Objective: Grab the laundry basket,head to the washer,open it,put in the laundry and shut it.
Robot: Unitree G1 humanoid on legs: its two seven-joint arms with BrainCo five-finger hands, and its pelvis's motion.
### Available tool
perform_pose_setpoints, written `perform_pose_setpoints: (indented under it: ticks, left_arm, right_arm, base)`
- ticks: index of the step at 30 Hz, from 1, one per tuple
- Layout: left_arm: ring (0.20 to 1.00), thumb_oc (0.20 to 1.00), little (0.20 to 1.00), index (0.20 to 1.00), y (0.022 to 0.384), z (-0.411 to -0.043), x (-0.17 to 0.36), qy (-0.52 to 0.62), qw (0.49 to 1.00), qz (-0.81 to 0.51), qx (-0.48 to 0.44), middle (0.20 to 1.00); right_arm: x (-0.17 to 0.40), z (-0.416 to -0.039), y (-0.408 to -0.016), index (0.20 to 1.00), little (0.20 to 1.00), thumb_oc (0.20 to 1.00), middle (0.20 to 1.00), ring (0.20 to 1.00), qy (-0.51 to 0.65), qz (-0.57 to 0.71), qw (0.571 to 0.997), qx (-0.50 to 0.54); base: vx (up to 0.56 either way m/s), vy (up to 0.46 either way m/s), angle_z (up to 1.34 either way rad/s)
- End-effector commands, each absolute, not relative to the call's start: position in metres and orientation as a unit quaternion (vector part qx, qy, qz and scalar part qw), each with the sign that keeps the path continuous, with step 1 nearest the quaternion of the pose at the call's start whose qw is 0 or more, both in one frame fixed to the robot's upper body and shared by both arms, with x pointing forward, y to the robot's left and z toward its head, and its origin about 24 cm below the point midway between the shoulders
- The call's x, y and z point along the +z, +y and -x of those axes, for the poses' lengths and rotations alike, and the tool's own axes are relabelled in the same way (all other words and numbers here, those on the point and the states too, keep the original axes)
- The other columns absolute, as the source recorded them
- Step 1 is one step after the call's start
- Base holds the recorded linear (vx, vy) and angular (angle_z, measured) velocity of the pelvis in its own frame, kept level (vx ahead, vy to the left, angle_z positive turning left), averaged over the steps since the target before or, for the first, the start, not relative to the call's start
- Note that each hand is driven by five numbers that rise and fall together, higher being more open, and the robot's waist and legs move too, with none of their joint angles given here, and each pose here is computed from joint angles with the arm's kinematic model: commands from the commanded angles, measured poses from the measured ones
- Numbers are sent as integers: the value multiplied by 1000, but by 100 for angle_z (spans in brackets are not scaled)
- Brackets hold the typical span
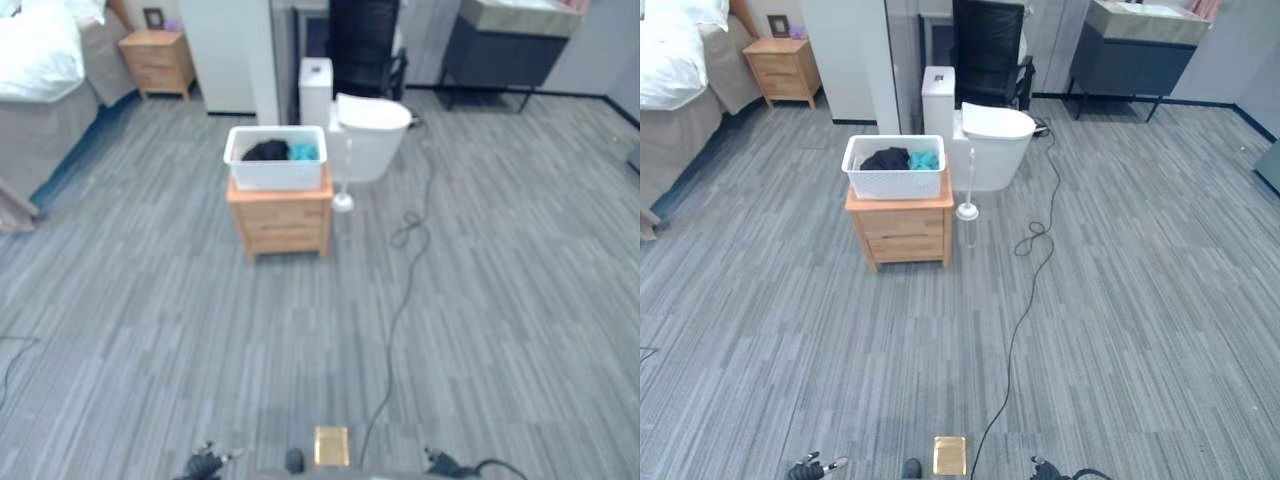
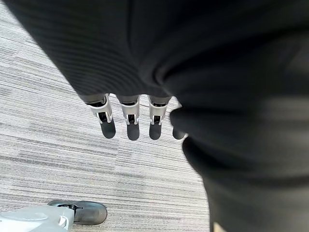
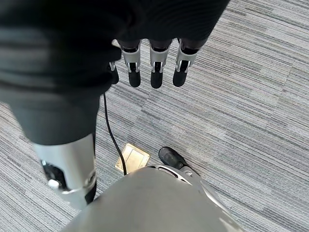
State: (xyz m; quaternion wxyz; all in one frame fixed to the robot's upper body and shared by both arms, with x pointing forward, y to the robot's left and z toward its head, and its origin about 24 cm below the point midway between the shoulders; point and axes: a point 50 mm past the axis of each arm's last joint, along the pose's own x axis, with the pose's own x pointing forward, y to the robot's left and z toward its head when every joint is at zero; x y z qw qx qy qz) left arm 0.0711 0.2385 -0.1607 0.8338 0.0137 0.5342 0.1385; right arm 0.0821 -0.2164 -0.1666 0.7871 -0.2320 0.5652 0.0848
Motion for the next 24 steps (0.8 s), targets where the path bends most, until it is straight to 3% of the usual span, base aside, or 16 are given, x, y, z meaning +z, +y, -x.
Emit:
perform_pose_setpoints:
  ticks: [1, 24]
  left_arm:
    - [1000, 1000, 1000, 1000, 241, -88, -158, 520, 843, -34, 134, 1000]
    - [1000, 1000, 1000, 1000, 241, -87, -159, 523, 841, -35, 134, 1000]
  right_arm:
    - [-167, -76, -227, 1000, 1000, 1000, 1000, 1000, 581, 250, 770, 81]
    - [-167, -76, -228, 1000, 1000, 1000, 1000, 1000, 582, 252, 769, 81]
  base:
    - [0, 0, 0]
    - [0, 0, 0]
